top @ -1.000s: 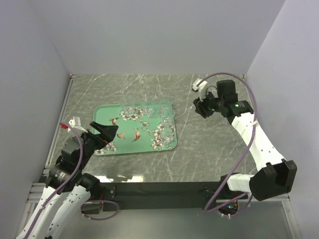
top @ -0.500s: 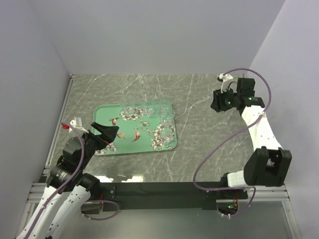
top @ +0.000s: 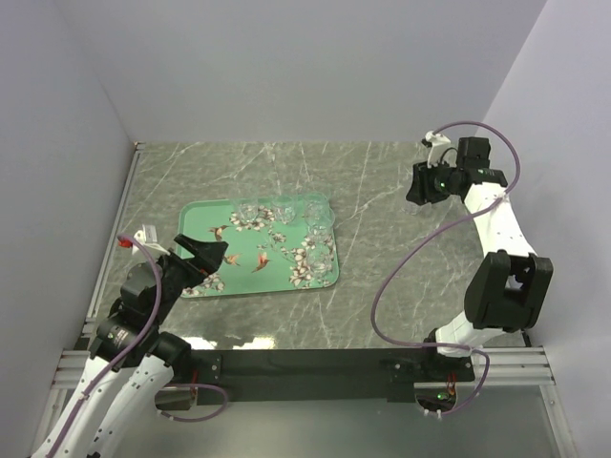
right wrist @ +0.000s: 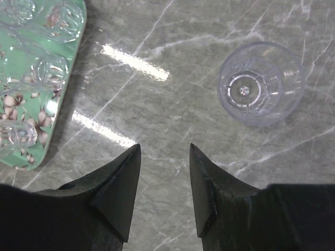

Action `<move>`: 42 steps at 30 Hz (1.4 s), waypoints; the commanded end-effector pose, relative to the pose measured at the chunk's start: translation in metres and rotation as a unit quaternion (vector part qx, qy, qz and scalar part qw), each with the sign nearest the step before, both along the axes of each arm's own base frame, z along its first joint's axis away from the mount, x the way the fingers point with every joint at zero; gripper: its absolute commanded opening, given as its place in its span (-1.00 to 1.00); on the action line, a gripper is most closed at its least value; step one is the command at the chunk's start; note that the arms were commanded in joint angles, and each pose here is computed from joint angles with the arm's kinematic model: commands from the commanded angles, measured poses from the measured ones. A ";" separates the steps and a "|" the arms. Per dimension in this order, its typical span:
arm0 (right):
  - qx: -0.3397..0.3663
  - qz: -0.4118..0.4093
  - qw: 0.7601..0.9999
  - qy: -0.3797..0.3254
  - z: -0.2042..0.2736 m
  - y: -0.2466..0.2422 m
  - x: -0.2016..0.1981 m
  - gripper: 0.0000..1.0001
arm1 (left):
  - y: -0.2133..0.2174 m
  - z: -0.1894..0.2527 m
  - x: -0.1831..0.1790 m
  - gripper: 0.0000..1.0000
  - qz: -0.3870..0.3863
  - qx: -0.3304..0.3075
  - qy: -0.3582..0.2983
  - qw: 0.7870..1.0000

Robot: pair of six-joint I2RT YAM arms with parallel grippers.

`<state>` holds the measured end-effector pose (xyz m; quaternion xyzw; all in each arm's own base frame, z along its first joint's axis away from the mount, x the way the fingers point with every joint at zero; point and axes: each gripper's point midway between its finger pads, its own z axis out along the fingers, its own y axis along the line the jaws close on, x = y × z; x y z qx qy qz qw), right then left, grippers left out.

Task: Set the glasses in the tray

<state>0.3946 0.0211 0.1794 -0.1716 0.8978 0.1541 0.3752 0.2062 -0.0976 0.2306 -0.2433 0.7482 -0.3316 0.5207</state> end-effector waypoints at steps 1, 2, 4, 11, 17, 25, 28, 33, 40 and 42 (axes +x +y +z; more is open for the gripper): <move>-0.004 -0.011 1.000 -0.017 0.016 -0.007 0.010 -0.01 | -0.003 0.006 0.004 0.99 -0.003 -0.012 -0.017 1.000; -0.004 -0.016 1.000 -0.015 0.014 -0.009 0.012 -0.02 | -0.004 0.006 0.005 0.99 -0.003 -0.012 -0.017 1.000; -0.009 -0.021 1.000 -0.009 0.010 -0.012 0.016 -0.02 | -0.005 0.005 0.006 0.99 -0.005 -0.010 -0.015 1.000; -0.031 -0.100 0.995 0.004 0.005 -0.037 0.042 -0.07 | -0.006 0.008 0.008 0.99 -0.007 -0.006 -0.016 1.000; -0.057 -0.187 0.981 0.018 -0.007 -0.069 0.062 -0.09 | -0.005 0.009 0.007 0.99 -0.005 -0.008 -0.017 1.000; -0.064 -0.207 0.975 0.056 -0.036 -0.082 0.081 -0.11 | -0.005 0.009 0.006 0.99 -0.006 -0.004 -0.015 1.000; -0.062 -0.208 0.974 0.059 -0.036 -0.084 0.093 -0.15 | -0.004 0.010 0.005 0.99 -0.005 -0.006 -0.016 1.000; -0.065 -0.213 0.972 0.078 -0.047 -0.088 0.099 -0.22 | -0.003 0.011 0.004 0.99 -0.003 -0.010 -0.017 1.000; -0.075 -0.214 0.969 0.097 -0.068 -0.091 0.094 -0.29 | -0.002 0.011 0.003 0.99 -0.001 -0.010 -0.016 1.000; -0.078 -0.215 0.968 0.099 -0.071 -0.092 0.092 -0.29 | -0.002 0.012 0.004 0.99 -0.002 -0.010 -0.018 1.000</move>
